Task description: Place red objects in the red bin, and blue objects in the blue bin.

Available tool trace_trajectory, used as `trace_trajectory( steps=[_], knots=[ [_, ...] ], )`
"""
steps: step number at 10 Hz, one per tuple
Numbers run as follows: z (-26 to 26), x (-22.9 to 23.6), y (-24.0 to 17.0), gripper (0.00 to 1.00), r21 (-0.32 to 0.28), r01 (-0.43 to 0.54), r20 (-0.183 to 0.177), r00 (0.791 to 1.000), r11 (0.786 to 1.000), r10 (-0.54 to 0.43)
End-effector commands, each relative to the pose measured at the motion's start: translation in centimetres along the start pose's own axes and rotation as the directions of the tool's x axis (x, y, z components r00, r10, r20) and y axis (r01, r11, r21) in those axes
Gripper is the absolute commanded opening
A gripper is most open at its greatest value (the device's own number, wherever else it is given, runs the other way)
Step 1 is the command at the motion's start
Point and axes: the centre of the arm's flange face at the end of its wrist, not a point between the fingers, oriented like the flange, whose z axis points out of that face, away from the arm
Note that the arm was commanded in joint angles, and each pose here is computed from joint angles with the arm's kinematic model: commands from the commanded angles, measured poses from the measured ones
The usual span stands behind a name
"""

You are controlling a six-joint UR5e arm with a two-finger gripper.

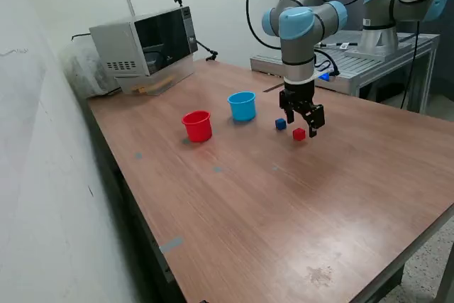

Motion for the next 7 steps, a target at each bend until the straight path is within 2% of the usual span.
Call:
trace_trajectory(
  steps=[1,7],
  knots=[
    [0.35,0.17,0.12,1.00,0.002,0.001,-0.008,1.000,1.000,-0.001],
    [0.73,0.03,0.30,1.00,0.006,-0.001,-0.008,1.000,1.000,0.001]
  ],
)
